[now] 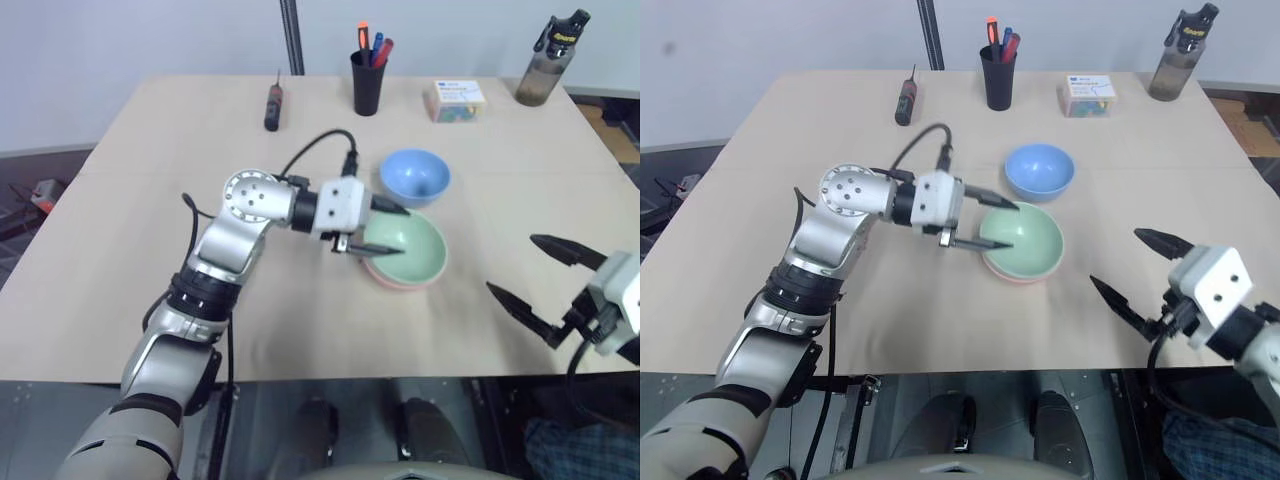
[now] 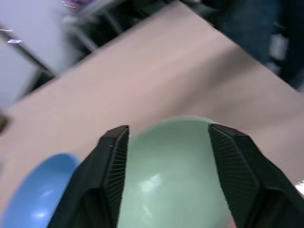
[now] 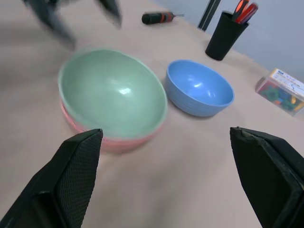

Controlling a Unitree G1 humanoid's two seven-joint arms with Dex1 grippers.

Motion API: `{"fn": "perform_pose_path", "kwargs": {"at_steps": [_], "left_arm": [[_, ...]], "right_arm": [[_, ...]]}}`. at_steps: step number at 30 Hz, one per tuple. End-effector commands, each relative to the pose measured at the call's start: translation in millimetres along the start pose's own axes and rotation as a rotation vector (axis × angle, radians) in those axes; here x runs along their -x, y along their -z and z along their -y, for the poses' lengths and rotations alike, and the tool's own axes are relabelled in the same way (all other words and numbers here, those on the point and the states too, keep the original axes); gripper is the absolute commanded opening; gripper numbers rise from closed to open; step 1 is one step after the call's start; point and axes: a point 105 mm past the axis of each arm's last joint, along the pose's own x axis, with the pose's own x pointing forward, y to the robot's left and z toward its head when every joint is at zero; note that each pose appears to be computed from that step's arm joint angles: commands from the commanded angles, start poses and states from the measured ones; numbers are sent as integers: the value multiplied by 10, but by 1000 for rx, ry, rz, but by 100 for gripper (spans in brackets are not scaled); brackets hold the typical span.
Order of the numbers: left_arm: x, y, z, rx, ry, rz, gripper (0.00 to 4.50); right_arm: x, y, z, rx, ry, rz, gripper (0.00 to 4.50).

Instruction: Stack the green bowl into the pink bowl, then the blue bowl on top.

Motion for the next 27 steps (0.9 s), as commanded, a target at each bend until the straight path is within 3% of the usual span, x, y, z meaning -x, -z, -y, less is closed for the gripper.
{"fn": "perform_pose_path", "kwargs": {"at_steps": [1,2,3,4,5,7,13,18,21,27], "left_arm": [[329,47,-147,105,-180,-39,287],[408,95,-148,152,-207,-53,287],[530,51,-67,271,-174,16,287],[629,5,-4,324,-164,64,341],[700,7,28,327,-187,61,352],[831,79,13,348,-326,30,433],[1078,185,303,419,-418,-67,433],[1171,114,445,464,-443,-88,433],[1181,79,480,481,-459,-88,437],[1181,57,524,472,-499,-101,437]], "right_arm": [[-293,188,325,144,3,-66,450],[-399,262,446,186,14,-93,450],[-567,331,584,255,19,-115,450],[-725,373,688,318,16,-129,450],[-867,398,760,371,4,-139,450],[-1135,427,822,464,-52,-142,450],[-1630,423,773,619,-218,-136,450],[-1867,407,654,659,-293,-140,450],[-1928,383,635,664,-302,-139,374],[-2007,305,614,731,-303,-126,134]]}}
